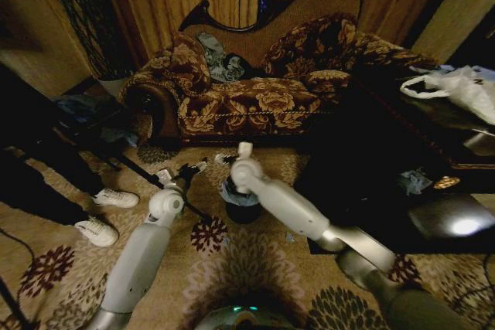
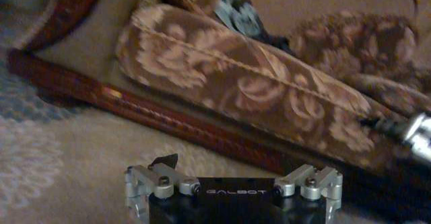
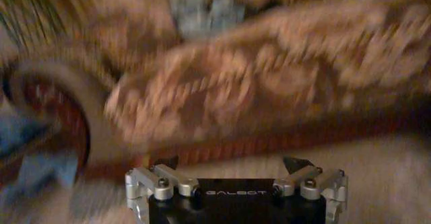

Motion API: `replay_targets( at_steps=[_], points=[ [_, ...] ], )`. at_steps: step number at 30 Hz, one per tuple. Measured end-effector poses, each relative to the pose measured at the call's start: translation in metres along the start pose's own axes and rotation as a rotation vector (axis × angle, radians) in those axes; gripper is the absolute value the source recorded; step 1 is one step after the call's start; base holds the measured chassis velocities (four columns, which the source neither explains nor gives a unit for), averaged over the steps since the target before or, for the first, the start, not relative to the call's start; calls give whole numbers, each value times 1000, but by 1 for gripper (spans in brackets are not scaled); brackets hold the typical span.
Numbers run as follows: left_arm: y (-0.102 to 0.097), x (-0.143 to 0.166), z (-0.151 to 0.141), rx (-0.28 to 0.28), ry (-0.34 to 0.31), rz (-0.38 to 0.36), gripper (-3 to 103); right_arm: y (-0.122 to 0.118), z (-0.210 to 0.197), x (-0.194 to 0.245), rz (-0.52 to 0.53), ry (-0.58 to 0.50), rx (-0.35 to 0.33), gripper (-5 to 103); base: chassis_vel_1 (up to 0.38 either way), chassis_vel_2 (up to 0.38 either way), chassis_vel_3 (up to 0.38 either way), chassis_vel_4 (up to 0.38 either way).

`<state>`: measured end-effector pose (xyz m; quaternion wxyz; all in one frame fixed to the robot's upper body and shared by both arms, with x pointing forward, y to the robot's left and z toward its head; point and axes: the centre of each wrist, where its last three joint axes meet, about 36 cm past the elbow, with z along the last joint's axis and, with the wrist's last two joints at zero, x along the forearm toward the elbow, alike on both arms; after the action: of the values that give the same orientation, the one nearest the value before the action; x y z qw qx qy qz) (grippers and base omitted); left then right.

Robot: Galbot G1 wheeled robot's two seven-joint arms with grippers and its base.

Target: Place a garbage bag over the trash bin.

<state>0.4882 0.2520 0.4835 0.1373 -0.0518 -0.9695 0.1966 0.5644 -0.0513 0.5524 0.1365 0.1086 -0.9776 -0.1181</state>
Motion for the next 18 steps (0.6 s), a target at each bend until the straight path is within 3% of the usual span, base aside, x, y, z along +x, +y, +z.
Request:
replay_targets(
  at_steps=[2, 4, 5, 7, 8, 10, 14, 16, 17, 18],
  points=[
    [-2, -1, 1, -7, 11, 5, 100, -13, 2, 2, -5, -32, 8, 100, 0, 0, 0, 0],
    [-8, -6, 3, -49, 46, 30, 100, -72, 25, 12, -31, -151, 69, 100, 0, 0, 0, 0],
    [-8, -6, 3, -49, 46, 30, 100, -72, 25, 12, -31, -151, 69, 100, 0, 0, 0, 0],
    [-8, -11, 5, -88, 75, 39, 100, -125, 61, 25, -48, -252, 205, 100, 0, 0, 0, 0],
    [-8, -11, 5, -88, 75, 39, 100, -125, 61, 25, -48, -252, 205, 100, 0, 0, 0, 0],
    [-8, -6, 3, -95, 103, 18, 100, -156, 84, 30, -90, -287, 275, 100, 0, 0, 0, 0],
    [-28, -13, 5, -41, 181, 11, 100, -173, 115, 48, -63, -301, 252, 100, 0, 0, 0, 0],
    [-59, -21, 14, 31, 289, -16, 100, -183, 141, 65, -22, -305, 219, 100, 0, 0, 0, 0],
    [-59, -21, 14, 31, 289, -16, 100, -183, 141, 65, -22, -305, 219, 100, 0, 0, 0, 0],
    [-69, -29, 25, 39, 331, -11, 100, -187, 148, 72, 1, -312, 200, 100, 0, 0, 0, 0]
  ],
)
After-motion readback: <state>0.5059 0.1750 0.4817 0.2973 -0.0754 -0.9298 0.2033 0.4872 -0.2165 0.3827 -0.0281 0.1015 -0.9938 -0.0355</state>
